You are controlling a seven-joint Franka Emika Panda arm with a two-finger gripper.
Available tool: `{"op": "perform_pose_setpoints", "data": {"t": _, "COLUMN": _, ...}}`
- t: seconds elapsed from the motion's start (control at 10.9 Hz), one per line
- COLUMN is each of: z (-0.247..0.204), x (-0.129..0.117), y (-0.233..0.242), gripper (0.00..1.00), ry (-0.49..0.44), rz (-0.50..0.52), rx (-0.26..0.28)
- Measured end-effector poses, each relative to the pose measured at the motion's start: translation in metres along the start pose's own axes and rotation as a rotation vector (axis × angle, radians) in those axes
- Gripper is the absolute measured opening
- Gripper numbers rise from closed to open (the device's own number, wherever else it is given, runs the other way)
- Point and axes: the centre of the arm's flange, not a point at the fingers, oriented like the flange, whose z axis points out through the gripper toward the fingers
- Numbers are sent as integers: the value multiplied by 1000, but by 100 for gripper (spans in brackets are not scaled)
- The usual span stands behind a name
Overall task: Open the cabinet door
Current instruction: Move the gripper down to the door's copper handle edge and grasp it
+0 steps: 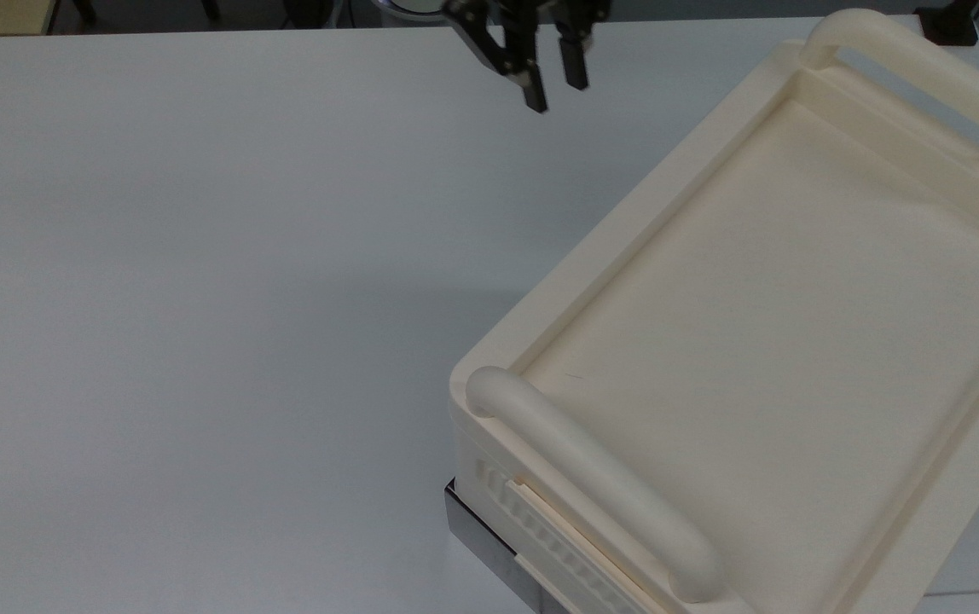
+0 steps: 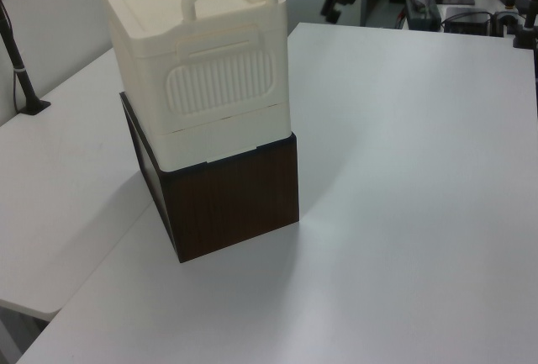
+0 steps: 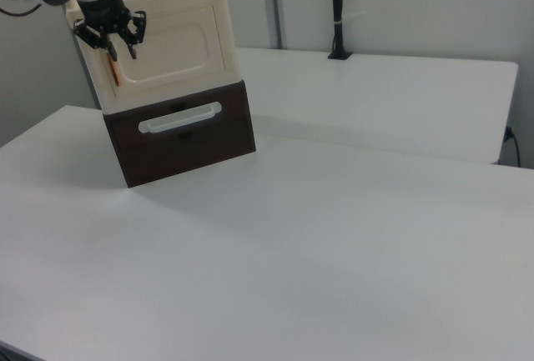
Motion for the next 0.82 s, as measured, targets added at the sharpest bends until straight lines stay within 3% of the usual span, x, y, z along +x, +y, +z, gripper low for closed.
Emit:
{"op": "perform_pose_setpoints", "data": {"t": 0.55, "z": 45, "x": 45, "y": -42, "gripper": 39, "ry": 121, "rz": -78, "rx": 15}}
{"op": "perform_pose_setpoints", "data": {"t": 0.82, "z": 51, "x": 52, "y": -48, "gripper": 38, "ry": 138, "rz": -88, "rx": 19}}
